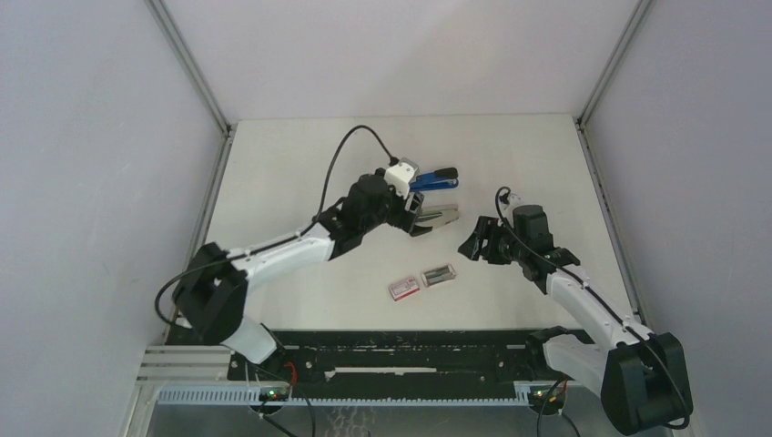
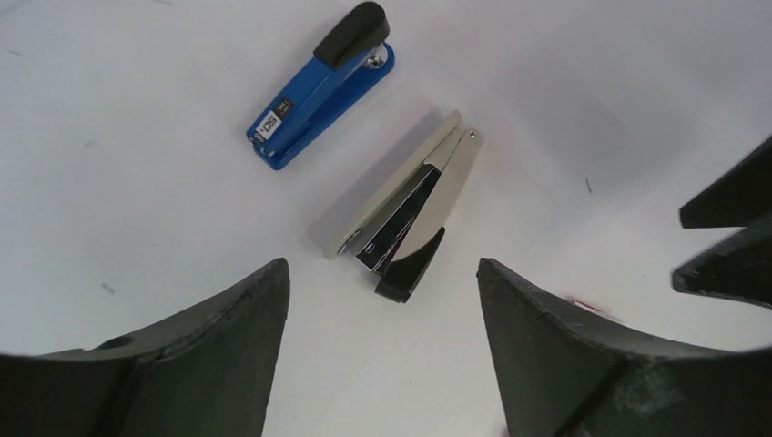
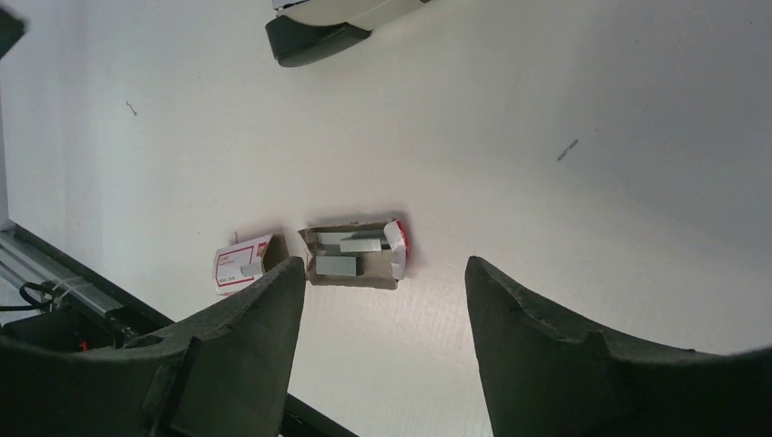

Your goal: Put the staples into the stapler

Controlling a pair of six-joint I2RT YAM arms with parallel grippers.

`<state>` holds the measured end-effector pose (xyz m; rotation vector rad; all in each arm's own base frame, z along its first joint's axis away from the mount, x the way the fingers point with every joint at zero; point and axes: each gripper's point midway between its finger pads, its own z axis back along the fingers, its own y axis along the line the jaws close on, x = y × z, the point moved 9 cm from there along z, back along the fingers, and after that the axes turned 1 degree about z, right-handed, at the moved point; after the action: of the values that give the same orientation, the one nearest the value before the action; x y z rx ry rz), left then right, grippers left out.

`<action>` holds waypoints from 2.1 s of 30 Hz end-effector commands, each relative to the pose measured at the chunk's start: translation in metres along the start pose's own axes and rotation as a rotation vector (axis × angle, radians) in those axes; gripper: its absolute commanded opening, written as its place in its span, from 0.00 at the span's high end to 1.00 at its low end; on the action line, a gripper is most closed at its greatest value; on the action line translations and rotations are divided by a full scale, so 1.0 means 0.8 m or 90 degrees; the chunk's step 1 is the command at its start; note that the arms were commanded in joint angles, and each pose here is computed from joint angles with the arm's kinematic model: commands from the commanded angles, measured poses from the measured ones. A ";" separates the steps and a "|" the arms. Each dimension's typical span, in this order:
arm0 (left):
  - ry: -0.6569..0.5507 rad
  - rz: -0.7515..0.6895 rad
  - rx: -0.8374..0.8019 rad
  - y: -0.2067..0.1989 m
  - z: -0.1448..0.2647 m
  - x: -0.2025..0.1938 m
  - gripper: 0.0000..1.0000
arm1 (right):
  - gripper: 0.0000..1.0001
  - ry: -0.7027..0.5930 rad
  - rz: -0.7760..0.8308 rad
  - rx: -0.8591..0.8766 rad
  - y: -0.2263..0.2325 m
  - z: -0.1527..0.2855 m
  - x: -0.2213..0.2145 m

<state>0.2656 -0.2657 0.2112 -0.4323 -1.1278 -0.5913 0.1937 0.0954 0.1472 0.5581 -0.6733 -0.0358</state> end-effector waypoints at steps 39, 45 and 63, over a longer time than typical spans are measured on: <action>0.213 0.049 -0.091 0.072 -0.171 -0.058 0.61 | 0.36 -0.007 0.005 0.076 0.011 0.009 0.007; 0.242 0.065 -0.115 0.062 -0.158 -0.070 0.70 | 0.36 -0.007 0.002 0.077 0.012 0.010 0.005; 0.313 0.111 -0.051 0.036 -0.130 -0.100 0.87 | 0.35 -0.026 -0.037 0.087 0.015 0.007 0.008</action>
<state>0.3540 -0.2980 0.0998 -0.4336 -0.6775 -0.6081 0.1859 0.0996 0.1559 0.6829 -0.6622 -0.0138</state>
